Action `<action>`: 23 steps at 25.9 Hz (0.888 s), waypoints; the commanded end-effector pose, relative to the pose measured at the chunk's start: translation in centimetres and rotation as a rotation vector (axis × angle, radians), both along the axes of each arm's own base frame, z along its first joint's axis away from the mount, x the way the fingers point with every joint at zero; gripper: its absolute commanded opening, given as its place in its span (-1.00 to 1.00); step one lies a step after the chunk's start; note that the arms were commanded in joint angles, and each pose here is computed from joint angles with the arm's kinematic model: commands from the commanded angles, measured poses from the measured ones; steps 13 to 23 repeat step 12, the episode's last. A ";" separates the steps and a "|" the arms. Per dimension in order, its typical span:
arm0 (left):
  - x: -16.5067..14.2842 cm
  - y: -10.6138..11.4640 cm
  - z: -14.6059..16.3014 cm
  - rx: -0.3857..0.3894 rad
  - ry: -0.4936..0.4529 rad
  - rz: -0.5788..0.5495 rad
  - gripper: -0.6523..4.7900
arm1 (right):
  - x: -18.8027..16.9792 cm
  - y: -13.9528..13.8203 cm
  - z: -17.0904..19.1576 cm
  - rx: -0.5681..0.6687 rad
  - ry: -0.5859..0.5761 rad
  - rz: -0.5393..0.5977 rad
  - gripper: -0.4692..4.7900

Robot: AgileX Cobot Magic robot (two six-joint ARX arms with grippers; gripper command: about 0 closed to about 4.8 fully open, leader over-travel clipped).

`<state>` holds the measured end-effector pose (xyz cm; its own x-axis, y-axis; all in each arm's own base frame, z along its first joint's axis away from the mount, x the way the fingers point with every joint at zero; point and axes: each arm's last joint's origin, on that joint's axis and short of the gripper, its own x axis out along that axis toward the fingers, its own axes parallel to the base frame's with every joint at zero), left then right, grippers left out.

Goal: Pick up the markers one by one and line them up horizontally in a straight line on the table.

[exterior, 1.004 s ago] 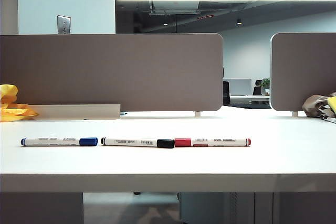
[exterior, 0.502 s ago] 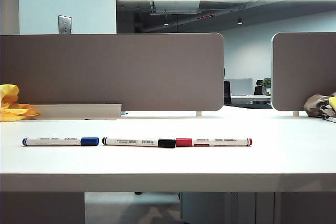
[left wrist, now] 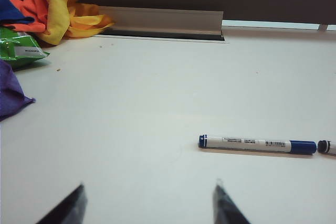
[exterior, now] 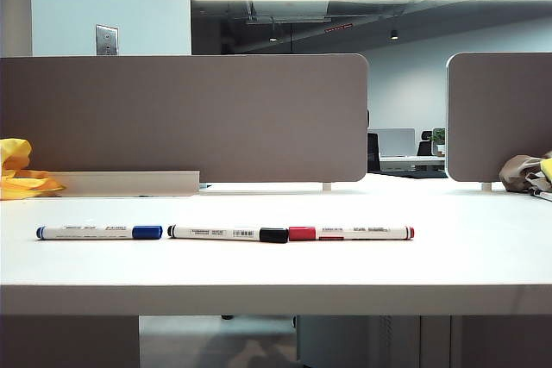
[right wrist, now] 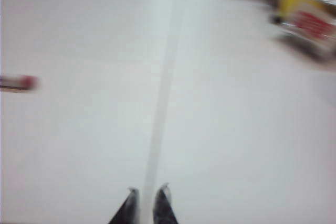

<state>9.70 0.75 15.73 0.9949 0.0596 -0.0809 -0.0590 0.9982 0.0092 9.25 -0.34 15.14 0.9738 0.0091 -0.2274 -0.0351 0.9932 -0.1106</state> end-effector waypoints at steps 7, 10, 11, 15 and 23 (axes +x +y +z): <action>0.0 0.0 0.2 0.008 -0.011 0.003 0.37 | 0.3 0.7 1.3 -0.036 -0.189 -0.120 -0.66; 0.0 0.0 0.2 0.008 -0.011 0.004 0.37 | 0.4 0.7 1.2 -0.072 -0.208 -0.089 -0.66; 0.0 0.0 0.2 0.008 -0.011 0.004 0.37 | 0.4 0.7 1.2 -0.080 -0.207 -0.086 -0.66; 0.0 0.0 0.2 0.008 -0.011 0.004 0.37 | 0.4 0.7 1.2 -0.082 -0.206 -0.086 -0.66; 0.0 0.0 0.2 0.008 -0.011 0.004 0.37 | 0.4 0.7 1.2 -0.082 -0.206 -0.086 -0.66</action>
